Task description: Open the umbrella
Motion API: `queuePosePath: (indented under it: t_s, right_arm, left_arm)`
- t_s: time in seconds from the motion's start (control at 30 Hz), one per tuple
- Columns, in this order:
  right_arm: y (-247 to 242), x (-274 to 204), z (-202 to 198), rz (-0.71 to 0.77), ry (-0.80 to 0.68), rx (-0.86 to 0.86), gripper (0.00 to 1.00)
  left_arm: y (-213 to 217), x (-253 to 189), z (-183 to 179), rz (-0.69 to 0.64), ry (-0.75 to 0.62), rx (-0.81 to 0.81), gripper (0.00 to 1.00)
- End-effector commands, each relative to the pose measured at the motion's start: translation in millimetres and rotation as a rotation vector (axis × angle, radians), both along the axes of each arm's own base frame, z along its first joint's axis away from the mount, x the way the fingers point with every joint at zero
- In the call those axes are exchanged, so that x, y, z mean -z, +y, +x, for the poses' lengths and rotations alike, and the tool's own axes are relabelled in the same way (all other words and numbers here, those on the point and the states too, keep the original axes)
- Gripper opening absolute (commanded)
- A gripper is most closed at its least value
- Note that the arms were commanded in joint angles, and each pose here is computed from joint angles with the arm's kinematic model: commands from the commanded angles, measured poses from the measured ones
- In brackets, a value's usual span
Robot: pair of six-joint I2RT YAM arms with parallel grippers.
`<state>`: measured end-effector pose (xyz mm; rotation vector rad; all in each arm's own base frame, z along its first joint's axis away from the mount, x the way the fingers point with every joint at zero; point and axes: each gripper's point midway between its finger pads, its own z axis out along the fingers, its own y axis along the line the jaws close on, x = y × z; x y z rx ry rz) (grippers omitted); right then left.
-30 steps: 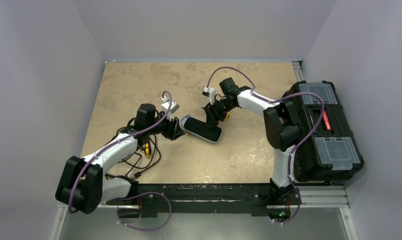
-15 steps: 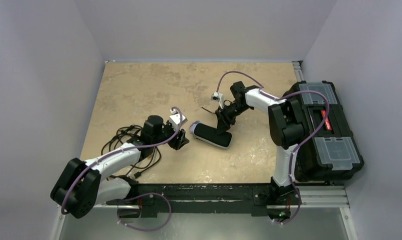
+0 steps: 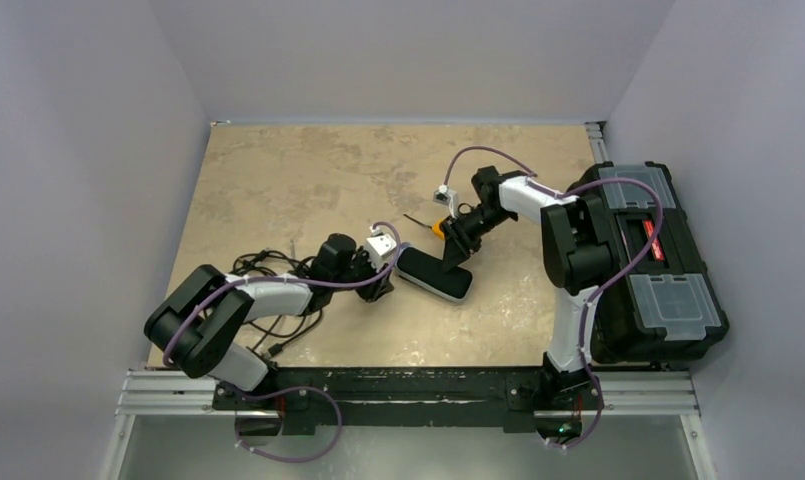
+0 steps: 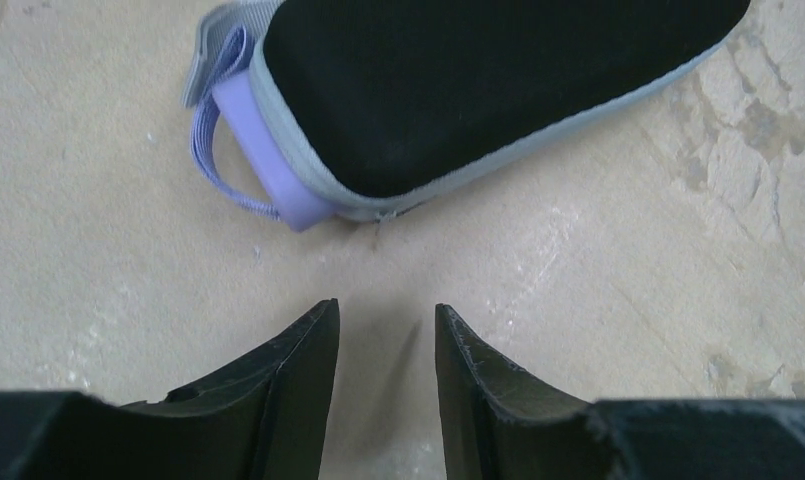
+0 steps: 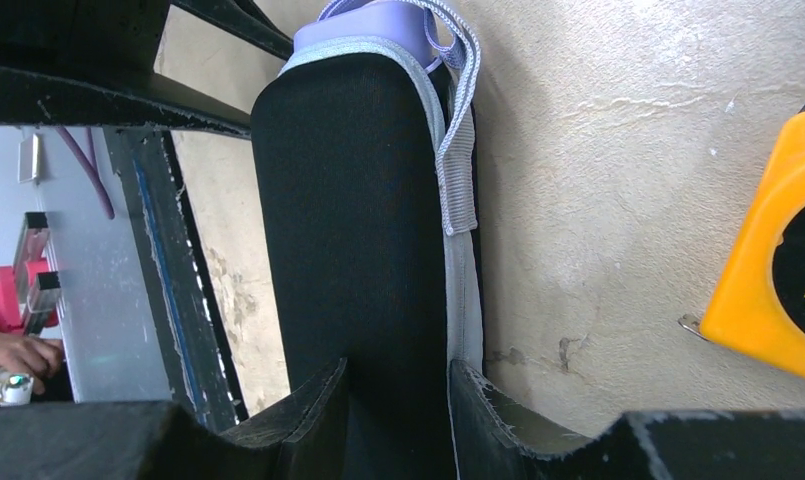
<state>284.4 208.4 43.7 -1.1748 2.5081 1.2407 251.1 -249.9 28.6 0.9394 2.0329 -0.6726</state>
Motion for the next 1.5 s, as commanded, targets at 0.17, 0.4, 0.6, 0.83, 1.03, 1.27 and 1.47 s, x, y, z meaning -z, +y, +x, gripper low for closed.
queuePosePath:
  t_s: [0.17,0.4,0.6,0.83,1.03,1.27,1.47]
  right_arm:
    - [-26,44,-7,-0.166,0.010,0.006,0.28]
    - [-26,47,-13,-0.167,0.029,0.033,0.25]
    - [-24,49,-16,-0.165,0.039,0.087,0.23]
    - [-24,52,-18,-0.175,0.046,0.128,0.20]
    - [-30,53,-17,-0.197,0.015,0.102,0.19]
    - [-34,56,-11,-0.211,-0.011,0.062,0.17]
    - [-32,55,-11,-0.207,-0.003,0.061,0.17]
  left_arm:
    - [-47,-28,26,-0.106,-0.074,0.018,0.37]
    - [-51,-24,26,-0.099,-0.039,-0.003,0.18]
    - [-63,-24,9,-0.126,0.011,0.001,0.00]
    - [-60,-20,0,-0.109,0.053,-0.083,0.00]
    - [-17,-24,13,-0.114,0.123,-0.191,0.27]
    - [-17,-30,29,-0.093,-0.023,-0.081,0.34]
    - [-28,-28,35,-0.099,-0.062,-0.015,0.37]
